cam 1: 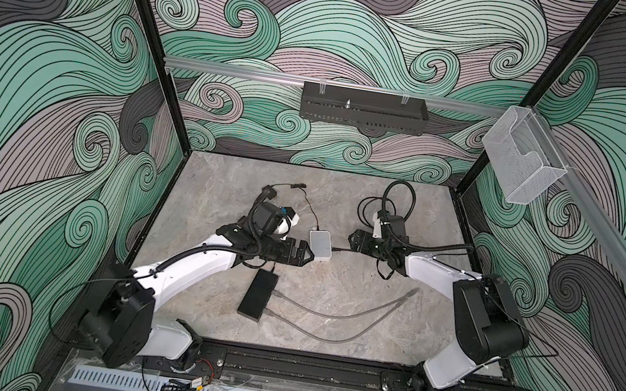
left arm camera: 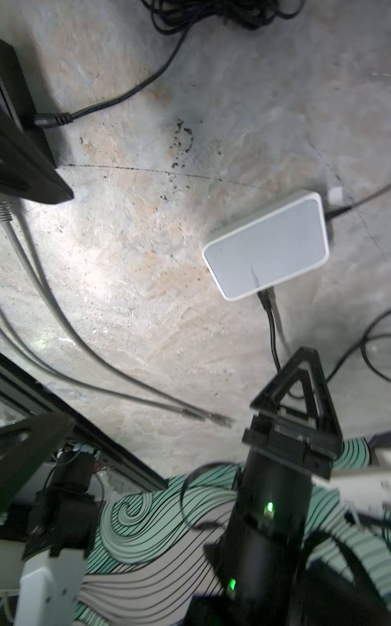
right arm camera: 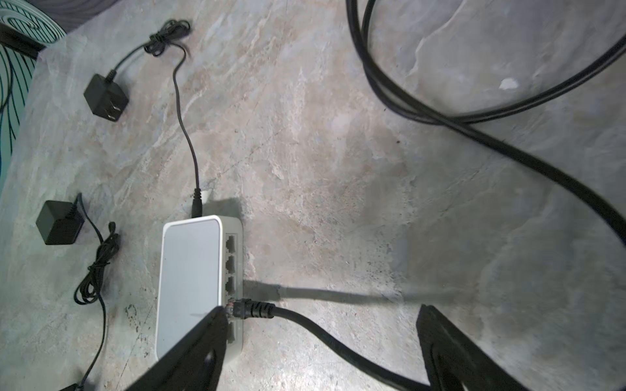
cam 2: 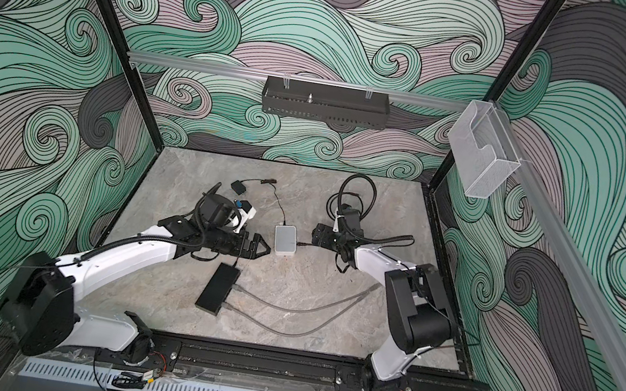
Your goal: Insert the plug into the switch port
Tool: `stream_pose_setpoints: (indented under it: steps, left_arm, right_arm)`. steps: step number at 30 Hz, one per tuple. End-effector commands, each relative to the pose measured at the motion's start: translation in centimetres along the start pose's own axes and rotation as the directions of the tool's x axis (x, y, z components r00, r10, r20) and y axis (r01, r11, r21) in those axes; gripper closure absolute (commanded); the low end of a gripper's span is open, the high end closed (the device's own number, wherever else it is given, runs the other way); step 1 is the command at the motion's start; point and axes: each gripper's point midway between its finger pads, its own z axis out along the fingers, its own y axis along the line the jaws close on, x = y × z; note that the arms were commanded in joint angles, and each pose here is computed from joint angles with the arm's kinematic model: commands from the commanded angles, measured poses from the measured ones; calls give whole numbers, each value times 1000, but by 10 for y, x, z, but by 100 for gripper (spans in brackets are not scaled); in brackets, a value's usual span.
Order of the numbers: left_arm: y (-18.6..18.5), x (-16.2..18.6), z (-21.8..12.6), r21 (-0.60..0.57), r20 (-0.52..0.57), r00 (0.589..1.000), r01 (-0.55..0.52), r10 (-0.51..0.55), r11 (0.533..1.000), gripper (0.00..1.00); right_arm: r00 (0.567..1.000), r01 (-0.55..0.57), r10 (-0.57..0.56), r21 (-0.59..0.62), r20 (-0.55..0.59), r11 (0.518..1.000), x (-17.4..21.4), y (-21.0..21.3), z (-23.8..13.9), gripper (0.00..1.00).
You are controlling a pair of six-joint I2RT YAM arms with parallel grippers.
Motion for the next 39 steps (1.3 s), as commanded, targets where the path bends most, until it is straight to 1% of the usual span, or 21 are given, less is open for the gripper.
stream_pose_setpoints:
  steps: [1,5,7,9,11,16,20,24,26,28,32,36,39]
  left_arm:
    - [11,-18,23,-26,47,994,102,-101,994,1]
    - [18,-25,45,-40,29,993,112,-111,993,1]
    - [22,-26,52,-49,28,993,113,-112,992,1]
    - [24,-28,57,-55,25,993,114,-113,992,1]
    - [27,-29,61,-67,23,994,113,-111,991,1]
    - [30,-34,66,-84,25,994,109,-107,991,1]
    - [30,-39,64,-91,42,994,108,-105,990,1]
    - [32,-42,60,-104,50,993,116,-111,988,1]
    - [38,-45,50,-140,81,988,143,-132,980,2]
    - [46,-48,36,-183,138,977,184,-160,966,1]
    - [53,-53,0,-216,224,956,239,-191,947,1]
    - [49,-52,-36,-222,271,948,231,-168,947,1]
    - [46,-51,-63,-234,300,945,207,-132,950,1]
  right_arm:
    - [1000,-8,8,-59,-5,998,-1,14,5,13]
    - [998,-49,45,-97,-48,994,21,30,-2,12]
    - [995,-86,76,-143,-72,986,37,46,-6,11]
    - [988,-134,114,-212,-108,968,52,67,-7,11]
    - [982,-166,137,-253,-130,953,59,81,-8,11]
    - [978,-183,142,-301,-152,936,63,104,-12,12]
    - [980,-179,142,-317,-138,931,55,110,-15,13]
    - [975,-198,153,-323,-161,925,55,113,-6,15]
    - [971,-217,168,-326,-173,920,57,114,0,16]
    - [969,-221,171,-321,-178,921,58,113,5,16]
    - [968,-222,169,-317,-187,922,55,117,14,16]
    - [966,-224,166,-326,-197,918,53,128,20,17]
    - [962,-239,170,-354,-215,904,54,146,23,17]
